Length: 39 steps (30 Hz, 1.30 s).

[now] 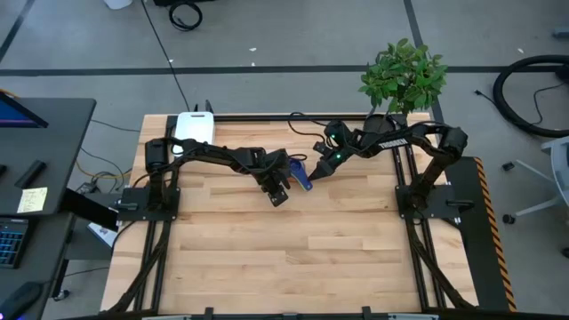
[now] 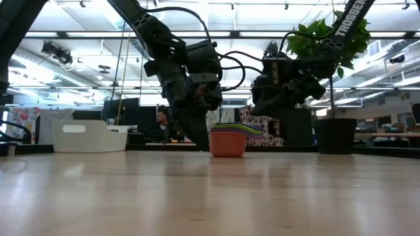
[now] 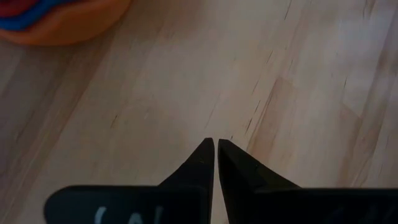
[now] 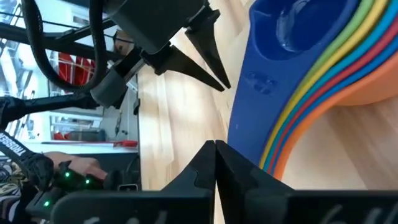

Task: Nest measuring cups in basket
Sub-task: Put the stacked of measuring cups into the white bin

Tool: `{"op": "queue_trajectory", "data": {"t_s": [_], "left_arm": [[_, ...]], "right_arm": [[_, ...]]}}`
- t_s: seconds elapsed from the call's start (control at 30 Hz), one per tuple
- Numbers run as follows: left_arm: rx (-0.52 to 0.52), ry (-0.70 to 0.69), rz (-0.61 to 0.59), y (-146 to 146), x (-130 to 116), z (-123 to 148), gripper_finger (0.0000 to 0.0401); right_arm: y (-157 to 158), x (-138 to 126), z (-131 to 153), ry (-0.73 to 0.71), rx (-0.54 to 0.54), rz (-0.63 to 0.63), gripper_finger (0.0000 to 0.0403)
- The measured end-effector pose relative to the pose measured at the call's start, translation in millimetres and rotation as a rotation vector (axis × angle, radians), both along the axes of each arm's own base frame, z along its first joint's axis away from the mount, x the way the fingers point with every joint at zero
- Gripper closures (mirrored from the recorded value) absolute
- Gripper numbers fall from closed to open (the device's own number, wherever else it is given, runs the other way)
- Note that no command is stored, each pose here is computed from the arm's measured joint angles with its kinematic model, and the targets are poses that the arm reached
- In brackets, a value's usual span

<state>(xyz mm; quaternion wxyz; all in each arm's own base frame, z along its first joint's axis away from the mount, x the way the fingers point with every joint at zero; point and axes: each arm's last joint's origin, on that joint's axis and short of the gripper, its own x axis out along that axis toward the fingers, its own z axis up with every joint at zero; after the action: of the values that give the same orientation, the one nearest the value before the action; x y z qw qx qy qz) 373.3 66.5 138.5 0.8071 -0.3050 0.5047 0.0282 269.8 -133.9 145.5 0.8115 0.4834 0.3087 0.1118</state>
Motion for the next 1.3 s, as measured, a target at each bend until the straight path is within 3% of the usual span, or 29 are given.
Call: {"op": "queue_trajectory", "data": {"t_s": [0.23, 0.47, 0.77, 0.97, 1.1, 1.3], "left_arm": [[0.0, 0.0, 0.0, 0.0, 0.0, 0.0, 0.0374], [0.0, 0.0, 0.0, -0.1, 0.0, 0.0, 0.0374], [0.0, 0.0, -0.011, -4.3, 0.7, 0.0, 0.0374], [-0.001, 0.006, -0.012, -4.5, 0.3, -0.2, 0.0374], [-0.004, 0.016, -0.011, -4.4, -0.6, -0.7, 0.0374], [-0.006, 0.027, -0.012, -5.0, -1.5, -1.1, 0.0374]], "right_arm": [[1.1, 1.2, -2.3, 0.036, -0.059, -0.048, 0.0382], [2.4, -0.9, -4.5, 0.064, -0.044, -0.041, 0.0321], [-1.2, 9.3, 13.9, -0.175, -0.069, 0.042, 0.0234], [-3.2, 11.2, 18.5, -0.23, -0.1, 0.044, 0.0176], [-6.4, 8.6, 19.0, -0.231, -0.06, 0.059, 0.0152], [-24.3, -7.2, 21.0, -0.252, 0.087, 0.134, 0.0142]]}}
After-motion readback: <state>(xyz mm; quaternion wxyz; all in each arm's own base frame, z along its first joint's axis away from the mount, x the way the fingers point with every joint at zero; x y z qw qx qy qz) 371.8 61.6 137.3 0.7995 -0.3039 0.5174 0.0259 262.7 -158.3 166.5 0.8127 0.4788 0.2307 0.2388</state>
